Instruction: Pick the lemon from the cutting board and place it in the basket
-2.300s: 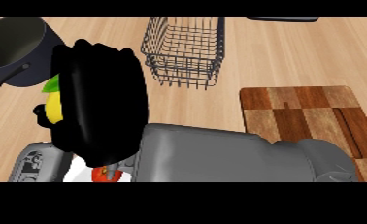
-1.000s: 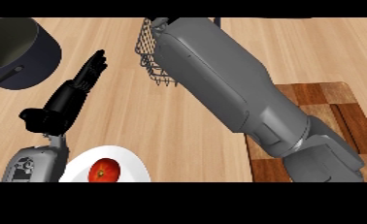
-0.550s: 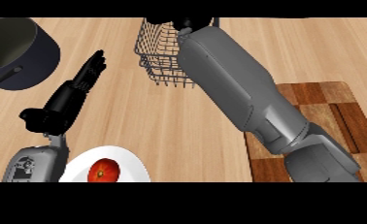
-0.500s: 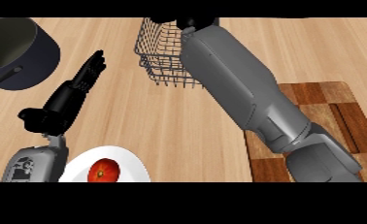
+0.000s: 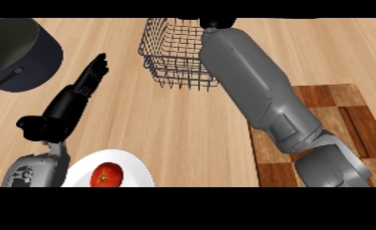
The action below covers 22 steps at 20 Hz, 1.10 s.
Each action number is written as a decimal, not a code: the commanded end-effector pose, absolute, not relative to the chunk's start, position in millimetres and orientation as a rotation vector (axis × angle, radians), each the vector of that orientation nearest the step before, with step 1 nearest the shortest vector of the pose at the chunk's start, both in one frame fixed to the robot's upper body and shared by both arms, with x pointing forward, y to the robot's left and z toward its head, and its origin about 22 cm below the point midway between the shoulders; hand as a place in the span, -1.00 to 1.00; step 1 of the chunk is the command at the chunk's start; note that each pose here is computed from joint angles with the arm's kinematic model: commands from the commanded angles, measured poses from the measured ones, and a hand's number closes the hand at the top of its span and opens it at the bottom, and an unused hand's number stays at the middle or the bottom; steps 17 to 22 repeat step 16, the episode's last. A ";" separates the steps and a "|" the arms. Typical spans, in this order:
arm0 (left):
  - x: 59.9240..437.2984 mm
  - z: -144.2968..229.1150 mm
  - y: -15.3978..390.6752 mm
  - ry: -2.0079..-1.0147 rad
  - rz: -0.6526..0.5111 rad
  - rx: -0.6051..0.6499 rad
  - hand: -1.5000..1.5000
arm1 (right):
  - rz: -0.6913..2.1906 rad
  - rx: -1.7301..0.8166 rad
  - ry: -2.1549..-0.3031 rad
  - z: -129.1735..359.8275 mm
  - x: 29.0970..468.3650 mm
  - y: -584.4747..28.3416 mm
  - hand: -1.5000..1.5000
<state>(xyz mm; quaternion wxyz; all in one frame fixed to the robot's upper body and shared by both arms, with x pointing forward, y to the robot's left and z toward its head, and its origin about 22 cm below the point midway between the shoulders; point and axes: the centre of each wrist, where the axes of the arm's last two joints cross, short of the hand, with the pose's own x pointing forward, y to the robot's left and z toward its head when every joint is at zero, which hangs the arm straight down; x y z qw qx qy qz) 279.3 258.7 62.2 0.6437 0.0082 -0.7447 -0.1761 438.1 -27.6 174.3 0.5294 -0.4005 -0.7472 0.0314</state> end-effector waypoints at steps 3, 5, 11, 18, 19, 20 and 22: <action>283.7 56.6 249.7 -1.700 -0.391 0.023 0.00 | 0.073 -0.941 -1.825 199.7 445.4 -26.3 -1.00; 279.7 64.9 246.6 -1.706 -0.405 0.030 0.00 | 0.039 -0.896 -1.869 193.1 440.6 -21.9 -1.00; 276.5 61.6 262.5 -1.690 -0.409 0.035 0.00 | -0.139 -0.768 -1.876 218.7 442.6 -34.9 -1.00; 282.8 73.2 267.8 -1.692 -0.397 0.045 0.00 | -0.259 -0.645 -1.781 214.9 446.6 -74.0 -1.00; 282.8 73.2 267.8 -1.692 -0.397 0.045 0.00 | -0.259 -0.645 -1.781 214.9 446.6 -74.0 -1.00; 282.8 73.2 267.8 -1.692 -0.397 0.045 0.00 | -0.259 -0.645 -1.781 214.9 446.6 -74.0 -1.00; 282.8 73.2 267.8 -1.692 -0.397 0.045 0.00 | -0.259 -0.645 -1.781 214.9 446.6 -74.0 -1.00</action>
